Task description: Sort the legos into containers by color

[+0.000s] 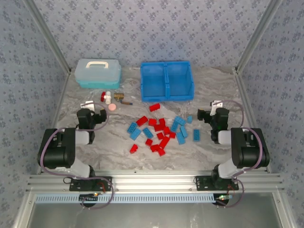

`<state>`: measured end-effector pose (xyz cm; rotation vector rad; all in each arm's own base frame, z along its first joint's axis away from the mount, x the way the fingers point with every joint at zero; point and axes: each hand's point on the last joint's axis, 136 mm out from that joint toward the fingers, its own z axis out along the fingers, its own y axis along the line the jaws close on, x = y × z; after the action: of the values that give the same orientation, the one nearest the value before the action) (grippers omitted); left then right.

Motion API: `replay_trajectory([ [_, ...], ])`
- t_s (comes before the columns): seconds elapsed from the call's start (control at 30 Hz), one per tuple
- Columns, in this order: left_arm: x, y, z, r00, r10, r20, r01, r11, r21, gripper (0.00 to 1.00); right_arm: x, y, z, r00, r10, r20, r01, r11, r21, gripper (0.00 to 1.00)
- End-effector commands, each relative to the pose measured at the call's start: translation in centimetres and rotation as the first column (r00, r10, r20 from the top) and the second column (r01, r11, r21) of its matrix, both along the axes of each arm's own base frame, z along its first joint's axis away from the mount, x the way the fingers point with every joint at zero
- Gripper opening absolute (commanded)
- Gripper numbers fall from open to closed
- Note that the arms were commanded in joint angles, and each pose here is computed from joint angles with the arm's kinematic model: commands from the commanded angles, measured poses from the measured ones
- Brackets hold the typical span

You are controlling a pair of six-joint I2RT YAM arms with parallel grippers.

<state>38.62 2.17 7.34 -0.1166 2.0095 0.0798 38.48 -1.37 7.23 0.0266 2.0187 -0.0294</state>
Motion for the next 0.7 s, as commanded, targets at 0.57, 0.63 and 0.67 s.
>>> replay_trajectory([
  [0.57, 1.1, -0.3, 1.5, 0.999, -0.02, 0.048, 0.021, 1.0, -0.005, 0.99, 0.7, 0.1, 3.4, 1.0, 0.005, 0.023, -0.005, 1.0, -0.026, 1.0],
  [0.63, 1.1, -0.2, 1.5, 0.999, -0.019, 0.048, 0.02, 1.0, -0.006, 0.99, 0.0, -0.5, 4.7, 0.998, -0.063, -0.019, 0.063, 0.998, 0.001, 1.0],
  [0.67, 1.1, -0.3, 1.5, 0.999, -0.021, 0.049, 0.022, 1.0, -0.006, 0.99, -0.5, -0.8, 5.5, 0.994, -0.108, -0.021, 0.108, 0.994, 0.032, 1.0],
])
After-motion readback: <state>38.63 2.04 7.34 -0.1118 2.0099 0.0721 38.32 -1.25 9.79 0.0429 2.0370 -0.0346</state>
